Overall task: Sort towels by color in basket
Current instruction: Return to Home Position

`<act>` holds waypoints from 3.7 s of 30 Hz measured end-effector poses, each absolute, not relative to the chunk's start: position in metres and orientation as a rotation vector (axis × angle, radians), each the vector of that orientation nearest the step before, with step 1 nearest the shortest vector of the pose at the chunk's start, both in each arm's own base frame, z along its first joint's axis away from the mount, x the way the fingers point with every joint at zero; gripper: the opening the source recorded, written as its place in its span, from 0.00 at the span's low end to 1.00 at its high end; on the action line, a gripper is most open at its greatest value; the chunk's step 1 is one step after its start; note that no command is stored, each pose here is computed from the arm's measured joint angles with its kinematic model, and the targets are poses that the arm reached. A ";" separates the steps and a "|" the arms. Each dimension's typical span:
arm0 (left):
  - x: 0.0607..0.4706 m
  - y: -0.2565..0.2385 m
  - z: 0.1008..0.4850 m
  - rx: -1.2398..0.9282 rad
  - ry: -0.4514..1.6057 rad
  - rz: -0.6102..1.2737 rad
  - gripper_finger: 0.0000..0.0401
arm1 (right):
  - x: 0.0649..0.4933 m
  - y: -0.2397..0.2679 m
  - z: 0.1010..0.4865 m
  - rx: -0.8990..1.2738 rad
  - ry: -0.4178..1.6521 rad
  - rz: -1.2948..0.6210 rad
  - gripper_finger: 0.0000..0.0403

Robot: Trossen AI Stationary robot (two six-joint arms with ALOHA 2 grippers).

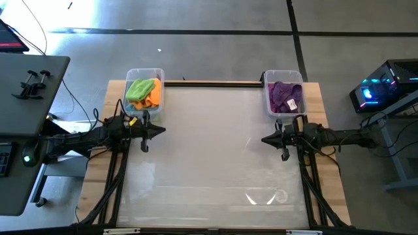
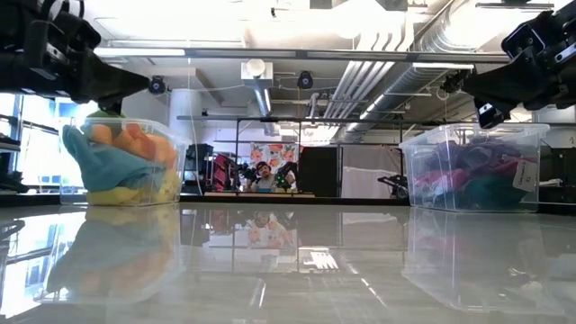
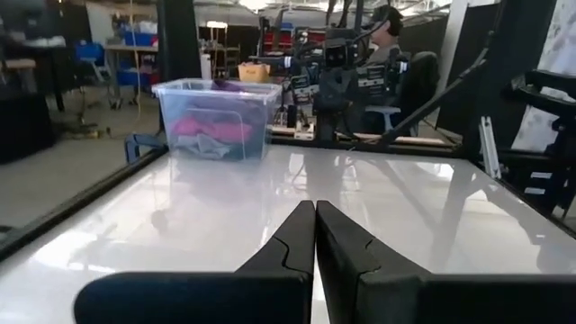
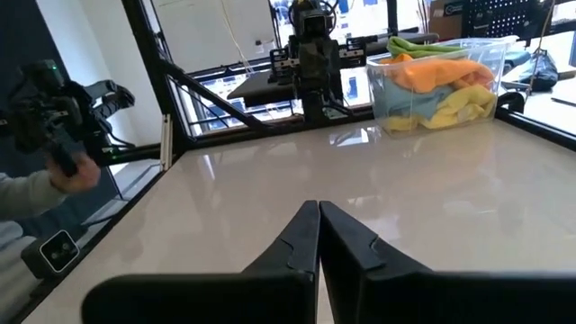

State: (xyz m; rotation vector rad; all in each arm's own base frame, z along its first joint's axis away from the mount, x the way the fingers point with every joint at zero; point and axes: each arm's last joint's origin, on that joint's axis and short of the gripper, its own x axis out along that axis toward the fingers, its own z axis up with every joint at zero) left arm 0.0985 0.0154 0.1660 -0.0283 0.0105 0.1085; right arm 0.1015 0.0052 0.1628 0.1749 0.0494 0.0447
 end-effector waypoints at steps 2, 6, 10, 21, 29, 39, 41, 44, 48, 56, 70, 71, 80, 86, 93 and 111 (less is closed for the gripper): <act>0.099 0.015 0.166 -0.043 0.015 0.109 0.00 | 0.101 0.005 0.163 0.178 0.050 0.045 0.00; 0.099 0.015 0.166 -0.035 0.015 0.109 0.00 | 0.101 0.005 0.163 0.176 0.049 0.045 0.00; 0.099 0.015 0.166 -0.035 0.015 0.109 0.00 | 0.101 0.005 0.163 0.176 0.049 0.044 0.00; 0.099 0.015 0.166 -0.036 0.015 0.110 0.00 | 0.101 0.005 0.163 0.182 0.049 0.044 0.00; 0.099 0.016 0.166 -0.035 0.015 0.110 0.00 | 0.101 0.005 0.163 0.181 0.050 0.044 0.00; 0.099 0.015 0.166 -0.036 0.015 0.108 0.00 | 0.101 0.005 0.163 0.181 0.050 0.044 0.00; 0.100 0.014 0.165 -0.036 0.022 0.097 0.00 | 0.101 0.005 0.163 0.181 0.050 0.044 0.00; 0.102 0.010 0.163 -0.038 0.052 0.058 0.00 | 0.101 0.005 0.163 0.181 0.050 0.044 0.00; 0.103 0.008 0.161 -0.039 0.076 0.035 0.00 | 0.101 0.005 0.163 0.181 0.050 0.044 0.00; 0.103 0.008 0.161 -0.040 0.078 0.034 0.00 | 0.101 0.005 0.163 0.181 0.050 0.043 0.00; 0.103 0.008 0.161 -0.040 0.078 0.031 0.00 | 0.101 0.005 0.163 0.181 0.050 0.043 0.00; 0.103 0.008 0.161 -0.040 0.078 0.031 0.00 | 0.101 0.005 0.163 0.181 0.050 0.043 0.00; 0.103 0.008 0.161 -0.040 0.078 0.031 0.00 | 0.101 0.005 0.163 0.181 0.050 0.043 0.00; 0.103 0.008 0.161 -0.040 0.078 0.031 0.00 | 0.101 0.005 0.163 0.181 0.050 0.043 0.00; 0.103 0.008 0.161 -0.040 0.078 0.031 0.00 | 0.101 0.005 0.163 0.181 0.050 0.043 0.00; 0.103 0.008 0.161 -0.040 0.078 0.032 0.00 | 0.101 0.005 0.163 0.181 0.050 0.043 0.00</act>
